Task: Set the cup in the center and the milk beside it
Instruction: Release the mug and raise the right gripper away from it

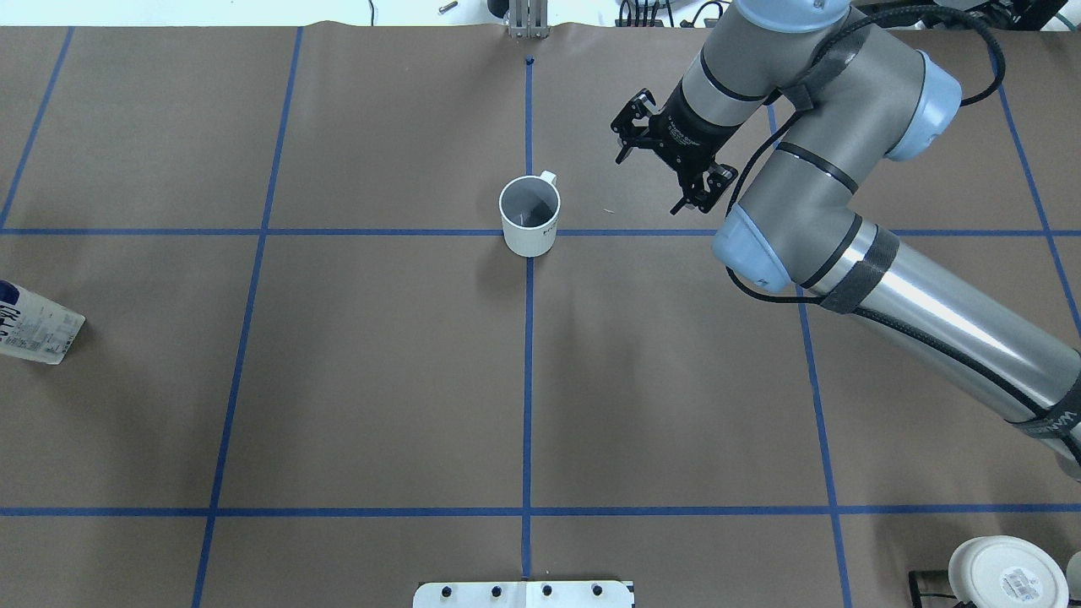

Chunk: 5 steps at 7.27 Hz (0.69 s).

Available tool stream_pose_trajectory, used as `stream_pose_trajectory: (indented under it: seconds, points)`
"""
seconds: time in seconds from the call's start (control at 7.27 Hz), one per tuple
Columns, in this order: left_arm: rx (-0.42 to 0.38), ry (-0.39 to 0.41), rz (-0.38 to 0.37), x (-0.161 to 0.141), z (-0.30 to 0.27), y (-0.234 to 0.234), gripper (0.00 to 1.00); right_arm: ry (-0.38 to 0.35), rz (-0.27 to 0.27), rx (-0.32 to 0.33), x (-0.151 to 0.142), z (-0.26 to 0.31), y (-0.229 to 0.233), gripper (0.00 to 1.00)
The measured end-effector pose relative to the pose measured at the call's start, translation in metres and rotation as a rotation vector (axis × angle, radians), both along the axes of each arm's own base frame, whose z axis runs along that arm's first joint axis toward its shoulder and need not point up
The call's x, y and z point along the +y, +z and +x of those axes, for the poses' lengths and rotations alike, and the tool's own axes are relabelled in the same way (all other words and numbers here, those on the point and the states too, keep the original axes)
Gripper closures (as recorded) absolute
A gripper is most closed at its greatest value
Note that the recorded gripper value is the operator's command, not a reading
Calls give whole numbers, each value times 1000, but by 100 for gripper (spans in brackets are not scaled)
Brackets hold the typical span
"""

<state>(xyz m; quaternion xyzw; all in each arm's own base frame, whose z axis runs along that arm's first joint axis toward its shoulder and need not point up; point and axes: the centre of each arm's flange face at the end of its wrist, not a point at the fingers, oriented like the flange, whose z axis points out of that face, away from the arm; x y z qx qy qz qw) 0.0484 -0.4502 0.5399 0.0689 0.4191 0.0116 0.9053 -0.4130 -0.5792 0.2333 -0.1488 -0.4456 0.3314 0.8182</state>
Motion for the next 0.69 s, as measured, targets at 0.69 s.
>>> stream_pose_trajectory:
  seconds: [0.69]
  points:
    - [-114,117,129,10,51,4,2,-12,6,11,3,-2,9,0]
